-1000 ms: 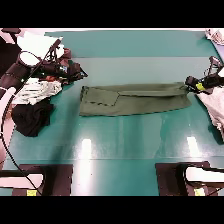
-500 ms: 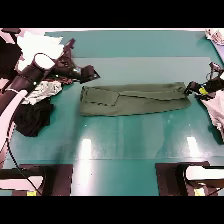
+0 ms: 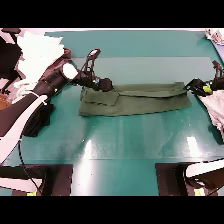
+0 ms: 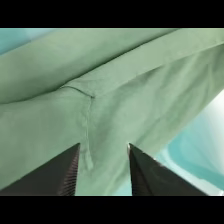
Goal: Fold the shirts.
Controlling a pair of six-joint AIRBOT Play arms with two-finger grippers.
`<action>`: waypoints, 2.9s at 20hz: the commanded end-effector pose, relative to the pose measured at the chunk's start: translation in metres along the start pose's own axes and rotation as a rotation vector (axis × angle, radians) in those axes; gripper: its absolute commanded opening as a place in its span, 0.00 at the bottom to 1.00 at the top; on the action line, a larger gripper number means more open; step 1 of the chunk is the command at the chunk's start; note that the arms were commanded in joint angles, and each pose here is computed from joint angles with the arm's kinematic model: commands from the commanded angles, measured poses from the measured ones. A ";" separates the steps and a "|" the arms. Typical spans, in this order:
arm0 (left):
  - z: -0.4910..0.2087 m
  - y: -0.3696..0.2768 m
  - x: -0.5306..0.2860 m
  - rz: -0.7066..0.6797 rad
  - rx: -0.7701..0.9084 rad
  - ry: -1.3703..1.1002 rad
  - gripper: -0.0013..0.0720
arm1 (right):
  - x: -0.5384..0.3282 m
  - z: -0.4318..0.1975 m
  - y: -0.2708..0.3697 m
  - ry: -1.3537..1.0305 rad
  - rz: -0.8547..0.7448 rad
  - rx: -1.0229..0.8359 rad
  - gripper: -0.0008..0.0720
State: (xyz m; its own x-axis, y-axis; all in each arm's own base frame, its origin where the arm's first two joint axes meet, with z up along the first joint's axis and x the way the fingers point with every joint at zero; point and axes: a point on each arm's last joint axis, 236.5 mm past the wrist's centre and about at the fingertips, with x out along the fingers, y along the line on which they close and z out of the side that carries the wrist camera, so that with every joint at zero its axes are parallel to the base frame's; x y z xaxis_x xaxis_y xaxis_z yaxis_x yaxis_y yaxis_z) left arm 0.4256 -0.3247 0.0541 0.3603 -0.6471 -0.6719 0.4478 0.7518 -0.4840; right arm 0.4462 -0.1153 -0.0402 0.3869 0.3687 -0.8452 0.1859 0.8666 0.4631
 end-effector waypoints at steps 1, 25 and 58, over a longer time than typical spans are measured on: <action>-0.002 0.001 0.013 0.003 0.005 0.005 0.49 | 0.016 -0.008 0.011 0.072 0.076 -0.067 0.99; -0.023 -0.032 0.070 -0.044 0.059 -0.001 0.17 | 0.045 -0.083 0.048 0.278 0.217 0.005 0.04; -0.006 -0.064 0.002 -0.125 0.062 0.067 0.06 | -0.067 -0.133 0.389 0.149 0.575 -0.036 0.04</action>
State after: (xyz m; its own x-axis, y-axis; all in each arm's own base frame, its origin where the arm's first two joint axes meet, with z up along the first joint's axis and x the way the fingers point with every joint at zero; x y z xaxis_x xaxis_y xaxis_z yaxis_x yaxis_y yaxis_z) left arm 0.3970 -0.3915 0.0311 0.2177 -0.7117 -0.6679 0.5156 0.6649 -0.5404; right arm 0.3630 0.2407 0.1625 0.2572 0.8285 -0.4974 -0.0482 0.5251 0.8497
